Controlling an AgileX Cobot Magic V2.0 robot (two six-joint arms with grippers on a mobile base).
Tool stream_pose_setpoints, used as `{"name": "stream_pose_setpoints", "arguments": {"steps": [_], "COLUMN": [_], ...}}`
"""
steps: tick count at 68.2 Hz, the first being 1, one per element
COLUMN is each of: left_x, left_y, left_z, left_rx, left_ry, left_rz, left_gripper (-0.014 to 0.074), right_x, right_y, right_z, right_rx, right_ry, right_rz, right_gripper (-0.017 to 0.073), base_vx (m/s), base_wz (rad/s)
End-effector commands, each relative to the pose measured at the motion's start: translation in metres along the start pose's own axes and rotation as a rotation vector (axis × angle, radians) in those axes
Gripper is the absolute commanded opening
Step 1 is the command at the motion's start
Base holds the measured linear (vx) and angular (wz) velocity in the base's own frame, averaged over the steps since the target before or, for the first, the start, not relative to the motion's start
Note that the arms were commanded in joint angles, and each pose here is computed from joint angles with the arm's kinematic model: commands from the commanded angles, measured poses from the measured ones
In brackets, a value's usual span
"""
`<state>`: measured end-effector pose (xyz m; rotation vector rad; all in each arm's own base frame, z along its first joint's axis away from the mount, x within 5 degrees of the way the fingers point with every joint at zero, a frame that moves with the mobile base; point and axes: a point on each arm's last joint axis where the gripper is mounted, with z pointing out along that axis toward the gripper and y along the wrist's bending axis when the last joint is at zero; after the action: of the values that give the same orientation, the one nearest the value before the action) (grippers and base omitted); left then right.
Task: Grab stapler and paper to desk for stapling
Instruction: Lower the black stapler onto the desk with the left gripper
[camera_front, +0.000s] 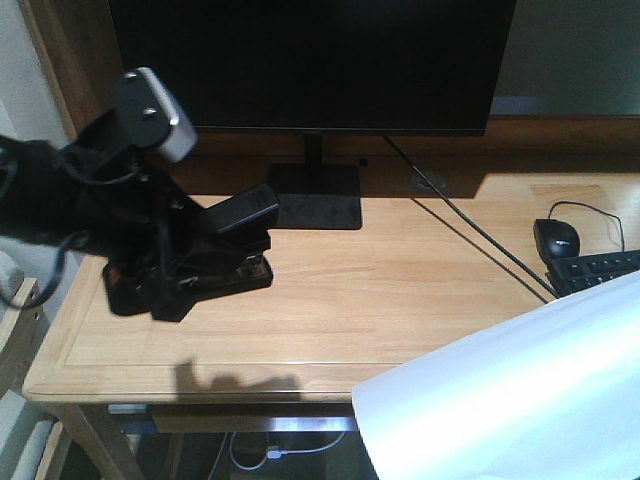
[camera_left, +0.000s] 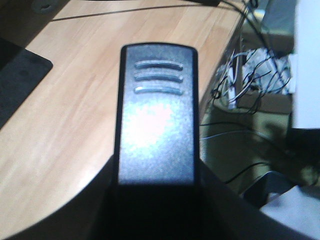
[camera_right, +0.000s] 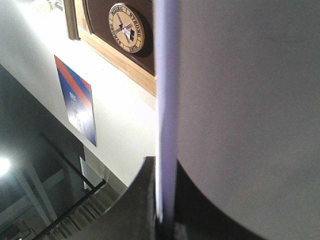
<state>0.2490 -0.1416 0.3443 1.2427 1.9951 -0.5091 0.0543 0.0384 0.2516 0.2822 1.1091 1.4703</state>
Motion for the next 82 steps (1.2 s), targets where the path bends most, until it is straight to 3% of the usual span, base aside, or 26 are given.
{"name": "stream_pose_setpoints", "arguments": {"steps": [1, 9, 19, 24, 30, 38, 44, 53, 68, 76, 82], "left_x": [-0.023, -0.02, -0.006, 0.003, 0.017, 0.032, 0.038, 0.033, 0.036, 0.041, 0.045], "left_y": [0.016, 0.04, 0.063, 0.079, 0.103, 0.13, 0.149, 0.169, 0.2, 0.212, 0.219], "left_z": [-0.003, 0.014, 0.036, 0.046, 0.057, 0.068, 0.077, 0.087, 0.11, 0.122, 0.13], "left_rx": [-0.079, -0.072, 0.009, 0.012, -0.002, 0.019, 0.096, 0.193, 0.235, 0.22, 0.201], "left_ry": [-0.117, -0.131, -0.145, -0.177, -0.248, -0.313, -0.333, -0.356, -0.272, -0.232, -0.228], "left_rz": [0.061, 0.066, 0.085, 0.052, -0.039, -0.062, -0.071, 0.0, 0.156, 0.197, 0.199], "left_gripper": [-0.0006, -0.0006, -0.0006, -0.0006, -0.0006, -0.0006, -0.0006, -0.0006, -0.0006, -0.0006, -0.0006], "right_x": [0.0, 0.0, 0.0, 0.0, 0.0, 0.0, 0.0, 0.0, 0.0, 0.0, 0.0], "right_y": [0.003, 0.003, 0.003, 0.003, 0.003, 0.003, 0.003, 0.003, 0.003, 0.003, 0.003], "right_z": [0.0, 0.0, 0.0, 0.0, 0.0, 0.0, 0.0, 0.0, 0.0, 0.0, 0.0], "right_rx": [-0.045, -0.045, -0.045, -0.045, -0.045, -0.045, -0.045, -0.045, -0.045, -0.045, -0.045], "right_ry": [-0.005, -0.005, -0.005, -0.005, -0.005, -0.005, -0.005, -0.005, -0.005, -0.005, -0.005], "right_rz": [-0.005, -0.005, -0.005, -0.005, -0.005, -0.005, -0.005, -0.005, -0.005, -0.005, -0.005], "right_gripper": [-0.0003, -0.0003, -0.0003, -0.0003, -0.0003, -0.0003, -0.0003, -0.0003, -0.0003, -0.0003, -0.0003], "base_vx": [0.0, 0.0, 0.0, 0.0, 0.0, 0.0, 0.0, 0.0, 0.0, 0.0, 0.0], "base_wz": [0.0, 0.0, 0.0, 0.0, 0.0, 0.0, 0.0, 0.0, 0.0, 0.0, 0.0]}}
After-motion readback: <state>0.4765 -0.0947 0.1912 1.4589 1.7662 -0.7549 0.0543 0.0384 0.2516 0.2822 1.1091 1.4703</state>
